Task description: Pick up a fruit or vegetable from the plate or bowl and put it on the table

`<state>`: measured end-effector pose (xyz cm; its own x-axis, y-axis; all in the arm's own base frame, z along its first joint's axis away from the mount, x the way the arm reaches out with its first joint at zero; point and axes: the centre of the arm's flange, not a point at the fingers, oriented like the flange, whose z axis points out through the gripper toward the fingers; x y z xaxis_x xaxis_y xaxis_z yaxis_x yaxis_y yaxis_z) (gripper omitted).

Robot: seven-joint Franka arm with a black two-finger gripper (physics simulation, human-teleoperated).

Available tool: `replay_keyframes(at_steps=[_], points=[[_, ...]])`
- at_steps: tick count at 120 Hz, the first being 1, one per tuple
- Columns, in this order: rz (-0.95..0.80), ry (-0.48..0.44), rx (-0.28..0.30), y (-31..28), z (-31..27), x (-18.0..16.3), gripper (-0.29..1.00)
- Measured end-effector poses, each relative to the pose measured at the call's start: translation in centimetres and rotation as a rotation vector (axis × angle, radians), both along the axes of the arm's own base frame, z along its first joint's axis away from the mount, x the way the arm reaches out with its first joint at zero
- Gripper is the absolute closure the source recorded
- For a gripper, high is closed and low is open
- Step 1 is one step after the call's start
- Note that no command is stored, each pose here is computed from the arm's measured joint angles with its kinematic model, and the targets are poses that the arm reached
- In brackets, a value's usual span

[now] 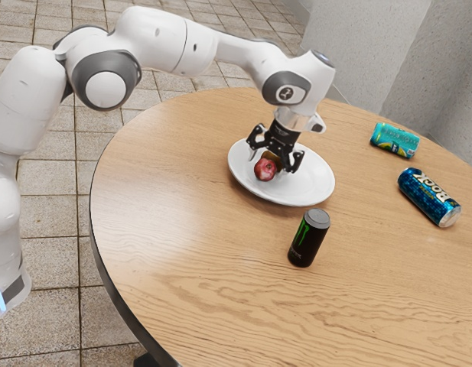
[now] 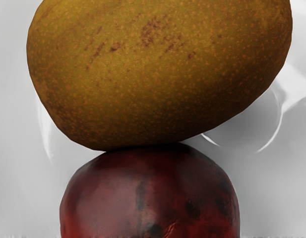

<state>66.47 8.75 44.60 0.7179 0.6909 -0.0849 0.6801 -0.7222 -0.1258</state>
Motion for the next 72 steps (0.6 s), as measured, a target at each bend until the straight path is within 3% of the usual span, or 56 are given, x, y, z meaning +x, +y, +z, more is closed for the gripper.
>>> replay_keyframes(at_steps=[72], points=[[0.008,-0.021,-0.006,0.74,-0.16,-0.64,0.00]])
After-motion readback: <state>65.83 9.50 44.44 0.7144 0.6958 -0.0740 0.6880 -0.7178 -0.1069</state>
